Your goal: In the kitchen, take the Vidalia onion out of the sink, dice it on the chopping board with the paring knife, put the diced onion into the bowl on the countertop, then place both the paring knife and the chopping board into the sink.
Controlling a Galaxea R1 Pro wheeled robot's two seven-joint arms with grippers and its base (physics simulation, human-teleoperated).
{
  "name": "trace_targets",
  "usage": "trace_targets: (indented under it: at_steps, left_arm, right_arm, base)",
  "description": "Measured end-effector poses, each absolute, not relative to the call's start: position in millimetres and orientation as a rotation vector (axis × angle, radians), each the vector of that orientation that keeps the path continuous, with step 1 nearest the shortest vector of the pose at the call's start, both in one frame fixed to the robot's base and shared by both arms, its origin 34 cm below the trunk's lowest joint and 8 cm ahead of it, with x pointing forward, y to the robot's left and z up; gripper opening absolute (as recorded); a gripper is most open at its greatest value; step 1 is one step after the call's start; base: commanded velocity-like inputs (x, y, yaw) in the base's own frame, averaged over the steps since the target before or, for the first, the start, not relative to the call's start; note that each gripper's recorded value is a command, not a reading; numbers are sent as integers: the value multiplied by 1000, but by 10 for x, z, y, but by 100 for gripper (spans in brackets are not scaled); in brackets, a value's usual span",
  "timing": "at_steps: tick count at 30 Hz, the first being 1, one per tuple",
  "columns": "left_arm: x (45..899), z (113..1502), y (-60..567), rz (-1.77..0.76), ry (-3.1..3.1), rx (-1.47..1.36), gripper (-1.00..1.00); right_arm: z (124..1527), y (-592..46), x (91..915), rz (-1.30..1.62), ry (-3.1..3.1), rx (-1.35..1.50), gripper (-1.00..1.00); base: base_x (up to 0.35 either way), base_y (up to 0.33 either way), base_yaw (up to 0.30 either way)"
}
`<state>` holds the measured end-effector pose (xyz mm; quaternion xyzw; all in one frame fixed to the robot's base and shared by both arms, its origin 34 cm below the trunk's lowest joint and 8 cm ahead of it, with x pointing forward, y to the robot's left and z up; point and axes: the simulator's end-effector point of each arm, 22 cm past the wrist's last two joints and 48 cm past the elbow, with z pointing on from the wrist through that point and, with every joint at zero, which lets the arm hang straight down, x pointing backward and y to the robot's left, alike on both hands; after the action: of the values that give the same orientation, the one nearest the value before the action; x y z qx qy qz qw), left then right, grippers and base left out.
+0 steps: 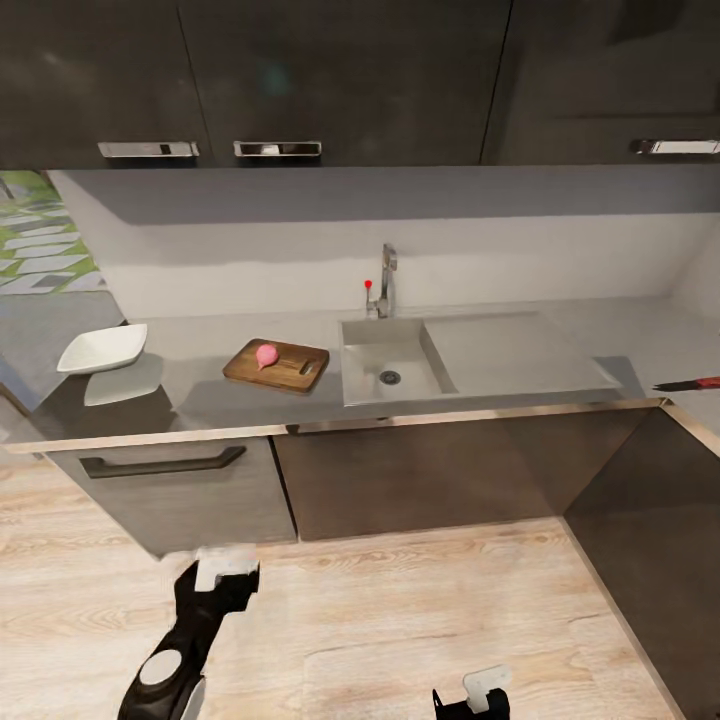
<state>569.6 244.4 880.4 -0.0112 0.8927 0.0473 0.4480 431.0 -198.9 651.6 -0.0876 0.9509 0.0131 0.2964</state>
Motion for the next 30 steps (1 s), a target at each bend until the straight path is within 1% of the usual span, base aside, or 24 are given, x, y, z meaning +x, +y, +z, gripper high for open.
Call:
trace_targets:
  at_steps: [5,8,23,25,30]
  left_arm:
    - [4927,8590,2256,65,2182,-12,100]
    - [4686,8499,2252,59,2191,-12,100]
    - [3903,7793,2461,98,2341,40,100]
    - [3640,7564,2505,112,2414,45,100]
    - [3507,7459,2528,120,2448,48,100]
  right_arm:
    - [6524,-1997,4327,34,2525,-226,100]
    - [6533,-2007,4347,32,2521,-215,100]
    - [6600,-2132,4489,-3,2490,-191,100]
    - [6592,-2148,4476,-8,2493,-191,100]
    - [6597,-2160,4476,-11,2493,-190,100]
  base:
    - [0,0,0]
    - [0,0,0]
    - [0,0,0]
    - [0,0,-64]
    - [0,0,-142]
